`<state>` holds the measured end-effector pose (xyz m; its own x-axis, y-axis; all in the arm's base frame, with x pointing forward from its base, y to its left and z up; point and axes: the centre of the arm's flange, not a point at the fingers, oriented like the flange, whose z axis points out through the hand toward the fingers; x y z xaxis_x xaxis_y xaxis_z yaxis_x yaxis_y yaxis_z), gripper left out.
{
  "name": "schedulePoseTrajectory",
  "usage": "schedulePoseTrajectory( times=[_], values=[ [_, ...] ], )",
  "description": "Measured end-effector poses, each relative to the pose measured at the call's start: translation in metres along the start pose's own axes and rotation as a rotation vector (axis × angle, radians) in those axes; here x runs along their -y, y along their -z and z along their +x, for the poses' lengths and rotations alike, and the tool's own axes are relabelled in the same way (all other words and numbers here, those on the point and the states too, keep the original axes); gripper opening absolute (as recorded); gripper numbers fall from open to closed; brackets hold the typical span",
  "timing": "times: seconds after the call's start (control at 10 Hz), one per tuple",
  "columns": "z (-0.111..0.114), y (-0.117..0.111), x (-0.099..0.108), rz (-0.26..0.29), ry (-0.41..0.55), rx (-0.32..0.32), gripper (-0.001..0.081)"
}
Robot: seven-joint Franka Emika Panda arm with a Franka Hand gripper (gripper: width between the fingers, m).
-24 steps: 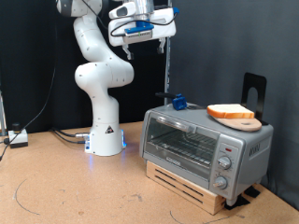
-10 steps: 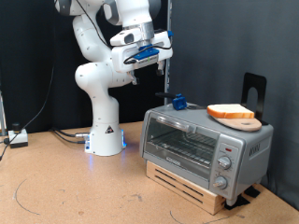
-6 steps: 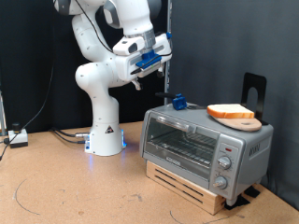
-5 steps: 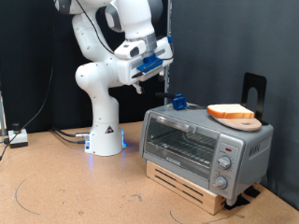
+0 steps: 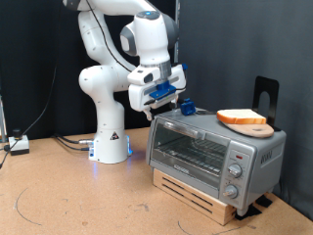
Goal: Make a piece of toast with the oven
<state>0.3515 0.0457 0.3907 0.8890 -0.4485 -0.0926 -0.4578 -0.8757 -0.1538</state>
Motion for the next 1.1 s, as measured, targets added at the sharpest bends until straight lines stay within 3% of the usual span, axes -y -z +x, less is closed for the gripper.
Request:
schedulePoseTrajectory(
  times=[0.3,1.1],
  values=[
    [0.008,-0.026,-0.002,-0.022,-0.040,-0.036,0.0807],
    [0.055,-0.053,-0.023,-0.061,-0.121,-0.090,0.0807]
  ],
)
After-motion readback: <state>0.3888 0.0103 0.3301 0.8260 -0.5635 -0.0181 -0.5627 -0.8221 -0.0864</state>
